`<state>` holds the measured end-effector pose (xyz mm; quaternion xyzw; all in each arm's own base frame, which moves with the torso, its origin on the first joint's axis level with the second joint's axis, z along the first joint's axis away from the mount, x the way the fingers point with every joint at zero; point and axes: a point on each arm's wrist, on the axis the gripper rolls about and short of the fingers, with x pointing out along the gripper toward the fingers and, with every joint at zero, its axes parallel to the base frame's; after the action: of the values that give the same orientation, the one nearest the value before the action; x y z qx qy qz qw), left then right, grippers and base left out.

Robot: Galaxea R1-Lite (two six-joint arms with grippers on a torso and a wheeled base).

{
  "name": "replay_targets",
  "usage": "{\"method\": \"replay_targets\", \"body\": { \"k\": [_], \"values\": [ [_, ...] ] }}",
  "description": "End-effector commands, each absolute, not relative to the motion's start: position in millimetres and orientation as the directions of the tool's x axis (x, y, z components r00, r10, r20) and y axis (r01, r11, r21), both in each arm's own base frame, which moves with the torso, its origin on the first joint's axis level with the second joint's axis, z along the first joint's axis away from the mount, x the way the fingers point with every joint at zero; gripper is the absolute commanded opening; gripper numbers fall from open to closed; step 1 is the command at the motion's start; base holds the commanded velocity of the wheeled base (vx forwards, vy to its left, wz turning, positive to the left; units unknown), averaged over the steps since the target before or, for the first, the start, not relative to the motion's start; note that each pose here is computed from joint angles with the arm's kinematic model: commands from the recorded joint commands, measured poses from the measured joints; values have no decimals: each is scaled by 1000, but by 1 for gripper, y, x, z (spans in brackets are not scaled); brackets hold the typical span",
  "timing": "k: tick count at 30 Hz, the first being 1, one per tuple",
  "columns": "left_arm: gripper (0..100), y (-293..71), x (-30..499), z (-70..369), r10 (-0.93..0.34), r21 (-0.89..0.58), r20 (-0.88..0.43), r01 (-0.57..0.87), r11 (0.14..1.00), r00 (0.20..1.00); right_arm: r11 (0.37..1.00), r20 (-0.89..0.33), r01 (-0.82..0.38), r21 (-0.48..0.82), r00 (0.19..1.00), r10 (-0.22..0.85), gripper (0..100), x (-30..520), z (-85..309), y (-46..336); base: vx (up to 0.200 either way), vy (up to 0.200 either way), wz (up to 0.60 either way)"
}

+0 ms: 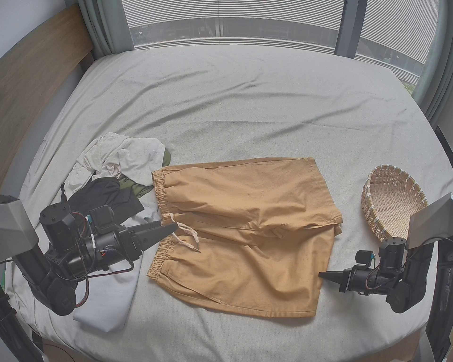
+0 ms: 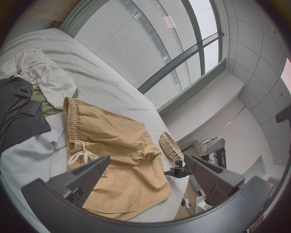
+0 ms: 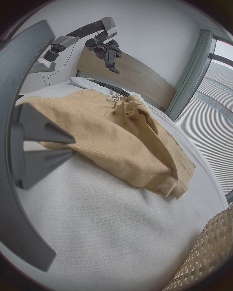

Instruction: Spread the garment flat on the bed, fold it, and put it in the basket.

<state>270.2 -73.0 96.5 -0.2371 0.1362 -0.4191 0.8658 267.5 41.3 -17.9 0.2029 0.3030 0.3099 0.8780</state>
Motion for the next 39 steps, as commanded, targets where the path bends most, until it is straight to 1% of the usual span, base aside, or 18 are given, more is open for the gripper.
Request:
{"method": "replay_targets", "body": {
  "k": [1,6,12,17,20,22,23,28,39],
  "values": [
    [100,-73,270,97,-790,-523,-35,662,536,612,728,-387,-427,535,643,661,0,263,-5,37,0,0,0],
    [100,-73,271,96,-791,-524,-36,662,535,611,729,-375,-434,529,651,660,0,260,7,36,0,0,0],
    [100,-73,271,96,-790,-524,-36,661,536,612,737,-399,-408,539,647,650,0,258,8,33,0,0,0],
    [100,-73,271,96,-790,-525,-38,661,537,612,730,-392,-429,531,640,661,0,259,8,37,0,0,0],
    [100,-73,271,96,-790,-526,-39,660,537,612,711,-358,-478,516,634,686,0,262,10,45,0,0,0],
    [100,-73,271,96,-790,-526,-39,660,537,612,708,-352,-484,514,634,688,0,263,11,46,0,0,0],
    [100,-73,271,96,-790,-526,-39,660,537,612,694,-333,-508,510,627,704,0,266,8,48,0,0,0],
    [100,-73,271,96,-790,-526,-39,660,537,612,691,-336,-508,514,622,707,0,274,-1,50,0,0,0],
    [100,-73,270,95,-791,-527,-41,659,536,611,708,-349,-496,502,633,691,0,274,-5,43,0,0,0]
  ]
}}
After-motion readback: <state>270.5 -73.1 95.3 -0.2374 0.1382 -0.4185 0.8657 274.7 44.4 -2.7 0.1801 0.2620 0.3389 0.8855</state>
